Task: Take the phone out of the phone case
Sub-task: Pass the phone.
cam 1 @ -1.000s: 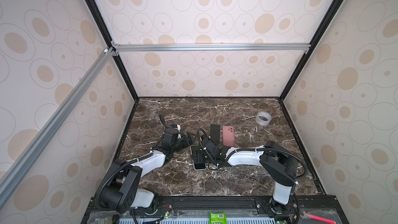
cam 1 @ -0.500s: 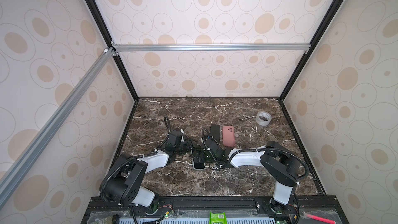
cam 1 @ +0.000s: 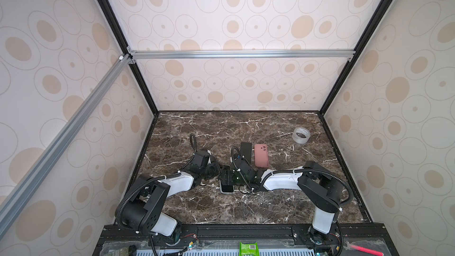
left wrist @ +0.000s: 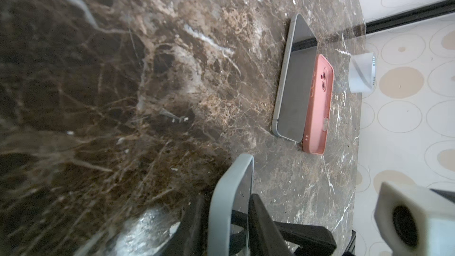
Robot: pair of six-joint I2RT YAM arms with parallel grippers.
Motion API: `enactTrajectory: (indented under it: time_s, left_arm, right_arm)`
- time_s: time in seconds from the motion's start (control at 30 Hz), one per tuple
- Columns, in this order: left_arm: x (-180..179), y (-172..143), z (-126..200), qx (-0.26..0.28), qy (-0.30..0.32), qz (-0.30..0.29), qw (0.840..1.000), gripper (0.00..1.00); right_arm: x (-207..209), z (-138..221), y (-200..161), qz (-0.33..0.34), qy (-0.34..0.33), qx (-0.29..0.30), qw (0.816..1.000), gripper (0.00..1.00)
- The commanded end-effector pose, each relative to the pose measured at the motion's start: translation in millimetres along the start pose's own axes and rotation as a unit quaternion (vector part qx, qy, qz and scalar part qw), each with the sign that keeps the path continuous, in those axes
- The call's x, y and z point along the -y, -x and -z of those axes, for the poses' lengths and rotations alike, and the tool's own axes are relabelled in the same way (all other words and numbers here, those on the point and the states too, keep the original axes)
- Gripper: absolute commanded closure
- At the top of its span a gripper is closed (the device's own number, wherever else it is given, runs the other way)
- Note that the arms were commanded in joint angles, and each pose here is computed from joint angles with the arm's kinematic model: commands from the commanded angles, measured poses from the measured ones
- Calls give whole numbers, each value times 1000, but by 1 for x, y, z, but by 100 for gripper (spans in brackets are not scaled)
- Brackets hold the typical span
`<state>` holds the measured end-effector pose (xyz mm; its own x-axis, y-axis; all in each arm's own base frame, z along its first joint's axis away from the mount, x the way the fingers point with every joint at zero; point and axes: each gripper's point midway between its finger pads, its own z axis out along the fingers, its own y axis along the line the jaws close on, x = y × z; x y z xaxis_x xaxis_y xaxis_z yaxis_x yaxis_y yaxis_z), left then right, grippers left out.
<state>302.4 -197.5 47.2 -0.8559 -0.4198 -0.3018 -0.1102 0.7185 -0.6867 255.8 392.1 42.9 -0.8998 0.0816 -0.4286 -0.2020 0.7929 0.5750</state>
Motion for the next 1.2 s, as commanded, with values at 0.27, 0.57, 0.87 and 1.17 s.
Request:
enactTrajectory:
  time_s: [0.27, 0.57, 0.87, 1.17]
  left_arm:
    - [18, 10, 6, 22, -26, -16, 999, 87]
    - [52, 30, 28, 69, -82, -27, 994, 100]
    - [94, 61, 64, 131, -135, -62, 980, 100]
    - [176, 81, 131, 182, -299, -147, 925, 100]
  right_arm:
    - [13, -3, -7, 4, -17, -16, 1000, 28]
    - [-19, 27, 21, 46, 18, 22, 999, 12]
    - [-32, 82, 52, 128, 12, 96, 987, 1]
    - [-35, 168, 94, 178, 48, 154, 971, 5]
